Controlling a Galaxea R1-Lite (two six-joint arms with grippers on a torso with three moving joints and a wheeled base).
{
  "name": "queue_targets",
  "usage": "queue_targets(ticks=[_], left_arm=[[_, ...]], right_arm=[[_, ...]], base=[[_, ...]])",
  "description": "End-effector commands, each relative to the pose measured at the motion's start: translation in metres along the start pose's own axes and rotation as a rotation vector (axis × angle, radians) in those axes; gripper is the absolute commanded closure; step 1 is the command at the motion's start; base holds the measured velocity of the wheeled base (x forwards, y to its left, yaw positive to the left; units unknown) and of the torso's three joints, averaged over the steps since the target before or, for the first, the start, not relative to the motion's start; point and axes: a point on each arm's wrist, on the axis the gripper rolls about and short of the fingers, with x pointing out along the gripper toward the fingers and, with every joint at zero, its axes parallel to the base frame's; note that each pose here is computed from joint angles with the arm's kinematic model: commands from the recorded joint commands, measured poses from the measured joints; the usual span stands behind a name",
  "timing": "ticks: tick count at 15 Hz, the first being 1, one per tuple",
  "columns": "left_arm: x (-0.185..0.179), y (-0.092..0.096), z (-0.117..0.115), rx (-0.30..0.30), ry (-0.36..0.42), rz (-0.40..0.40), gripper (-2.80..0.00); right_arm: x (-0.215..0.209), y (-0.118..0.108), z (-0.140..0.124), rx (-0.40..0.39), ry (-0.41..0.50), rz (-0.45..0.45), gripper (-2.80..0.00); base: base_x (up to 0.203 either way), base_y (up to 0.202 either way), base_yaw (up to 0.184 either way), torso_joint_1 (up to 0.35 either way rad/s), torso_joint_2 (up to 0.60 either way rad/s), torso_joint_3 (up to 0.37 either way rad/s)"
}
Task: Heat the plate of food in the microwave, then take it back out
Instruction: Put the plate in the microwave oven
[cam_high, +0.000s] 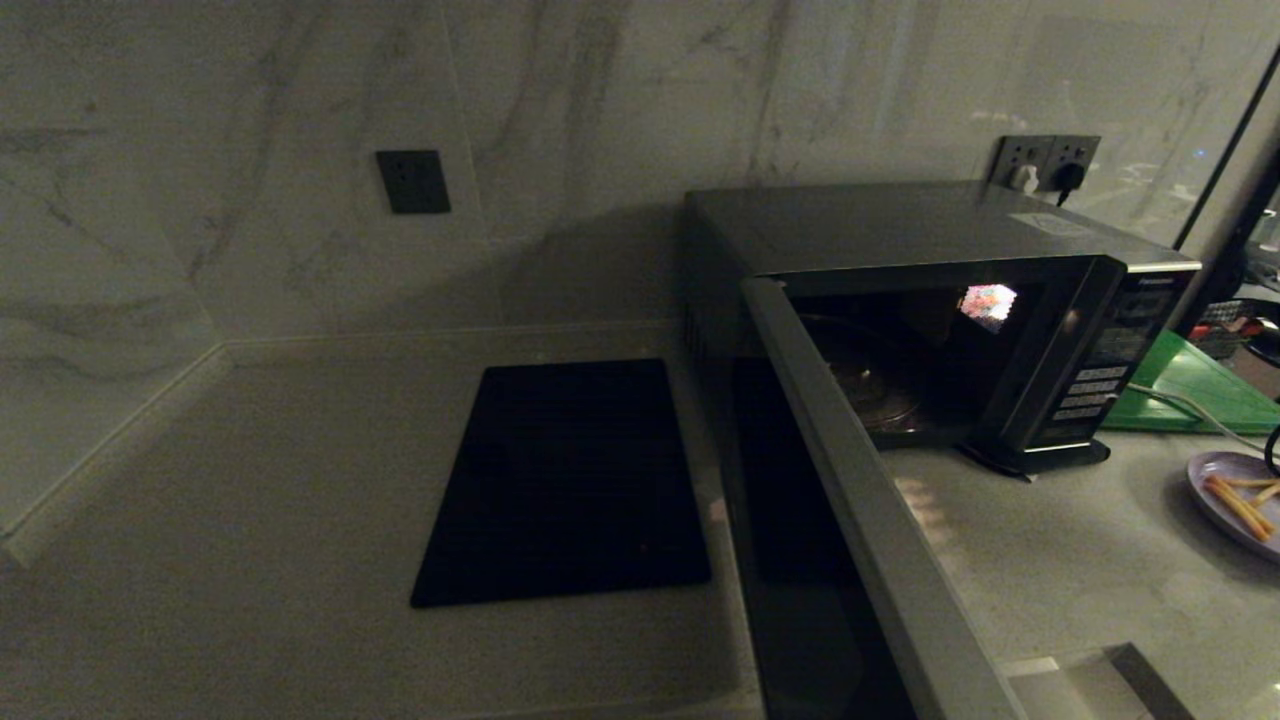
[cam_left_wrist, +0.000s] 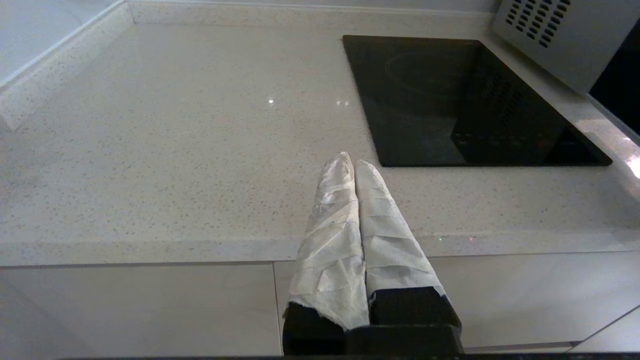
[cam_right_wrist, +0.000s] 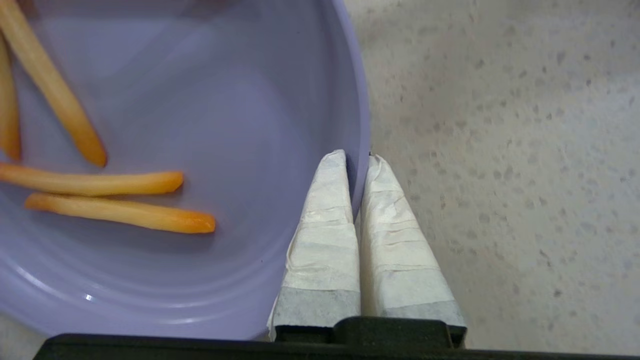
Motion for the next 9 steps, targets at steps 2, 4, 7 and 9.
queue_targets(ticks=[2, 4, 7, 9], left_arm=[[0.000, 0.000, 0.000, -0.001, 0.001, 0.002, 0.00], [0.000, 0.000, 0.000, -0.001, 0.001, 0.001, 0.00], [0.000, 0.000, 0.000, -0.001, 0.001, 0.001, 0.00], [0.000, 0.000, 0.000, -0.001, 0.001, 0.001, 0.00]], right_arm=[[-0.025, -0.003, 0.000, -0.005, -0.013, 0.024, 0.00], [-0.036, -0.007, -0.006, -0.023, -0.004, 0.023, 0.00], [-0.056, -0.017, -0.016, -0.039, 0.014, 0.023, 0.00], [-0.072, -0.023, -0.022, -0.048, 0.022, 0.036, 0.00]], base=[[0.000, 0.000, 0.000, 0.000, 0.00, 0.000], [0.000, 0.000, 0.000, 0.000, 0.00, 0.000], [0.000, 0.000, 0.000, 0.000, 0.00, 0.000], [0.000, 0.000, 0.000, 0.000, 0.00, 0.000]])
